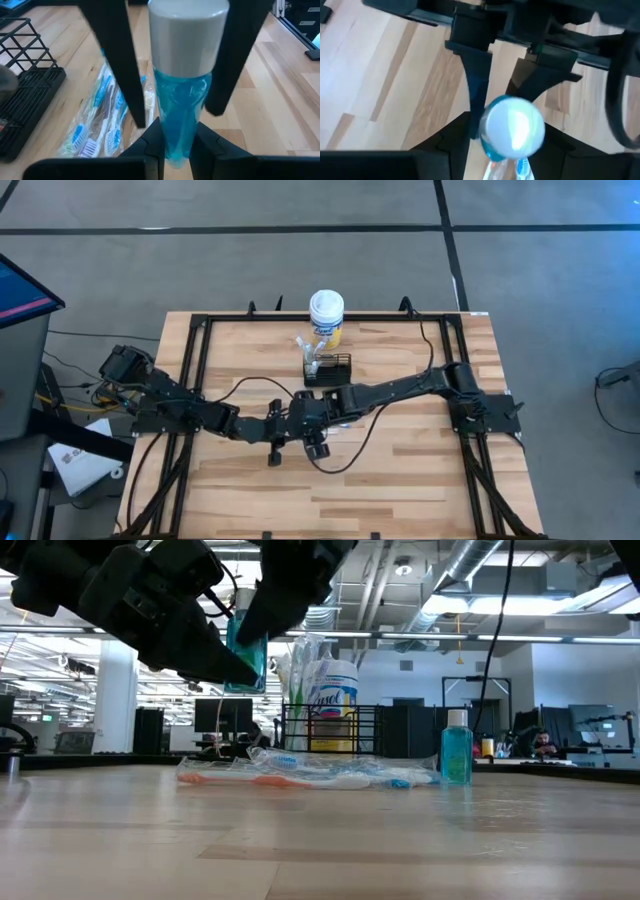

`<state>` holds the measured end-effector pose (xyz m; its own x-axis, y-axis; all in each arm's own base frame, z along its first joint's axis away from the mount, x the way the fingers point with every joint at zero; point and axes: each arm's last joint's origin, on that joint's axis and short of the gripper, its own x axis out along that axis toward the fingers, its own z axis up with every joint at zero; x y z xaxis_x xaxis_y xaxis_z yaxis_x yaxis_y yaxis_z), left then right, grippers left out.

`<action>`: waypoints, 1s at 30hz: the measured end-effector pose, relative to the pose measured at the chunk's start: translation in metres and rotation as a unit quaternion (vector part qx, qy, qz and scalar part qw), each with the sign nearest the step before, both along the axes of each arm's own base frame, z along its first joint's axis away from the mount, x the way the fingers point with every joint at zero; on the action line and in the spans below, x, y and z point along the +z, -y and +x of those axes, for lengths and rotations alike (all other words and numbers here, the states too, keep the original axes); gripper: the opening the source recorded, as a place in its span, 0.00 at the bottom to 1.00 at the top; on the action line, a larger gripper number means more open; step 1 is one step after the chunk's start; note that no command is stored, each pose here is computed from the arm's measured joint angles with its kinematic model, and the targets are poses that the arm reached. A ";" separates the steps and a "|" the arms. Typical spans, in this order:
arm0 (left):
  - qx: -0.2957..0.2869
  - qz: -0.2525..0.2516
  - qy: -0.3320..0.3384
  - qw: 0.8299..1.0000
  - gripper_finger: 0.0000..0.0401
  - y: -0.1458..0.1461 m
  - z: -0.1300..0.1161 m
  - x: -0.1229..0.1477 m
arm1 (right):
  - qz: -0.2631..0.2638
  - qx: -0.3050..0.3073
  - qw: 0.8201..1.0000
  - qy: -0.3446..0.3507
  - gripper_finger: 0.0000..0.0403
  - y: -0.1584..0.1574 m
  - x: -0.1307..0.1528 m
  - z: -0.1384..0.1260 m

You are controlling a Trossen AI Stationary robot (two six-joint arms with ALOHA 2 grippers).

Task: Pick & Place toothbrushing station
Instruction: Put the blue mouthwash bottle into the black wire organizer

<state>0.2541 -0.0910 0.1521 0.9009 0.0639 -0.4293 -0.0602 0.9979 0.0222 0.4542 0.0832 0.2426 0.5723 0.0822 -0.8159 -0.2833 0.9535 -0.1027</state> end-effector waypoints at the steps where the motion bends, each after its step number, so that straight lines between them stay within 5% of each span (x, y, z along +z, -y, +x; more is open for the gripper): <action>1: 0.000 0.000 0.000 1.000 0.11 0.000 0.000 0.000 | 0.000 0.000 1.000 0.001 0.40 0.000 0.000 0.000; 14: 0.000 0.004 -0.002 1.000 0.11 0.000 0.000 0.000 | 0.007 -0.004 1.000 0.010 0.22 0.000 0.003 0.001; 22: 0.002 0.002 0.004 1.000 0.12 0.000 0.001 0.001 | 0.006 -0.004 1.000 0.006 0.20 0.000 0.009 0.000; 30: 0.000 0.000 0.003 1.000 0.24 0.000 0.001 0.001 | 0.002 -0.001 1.000 0.004 0.20 0.000 0.009 -0.001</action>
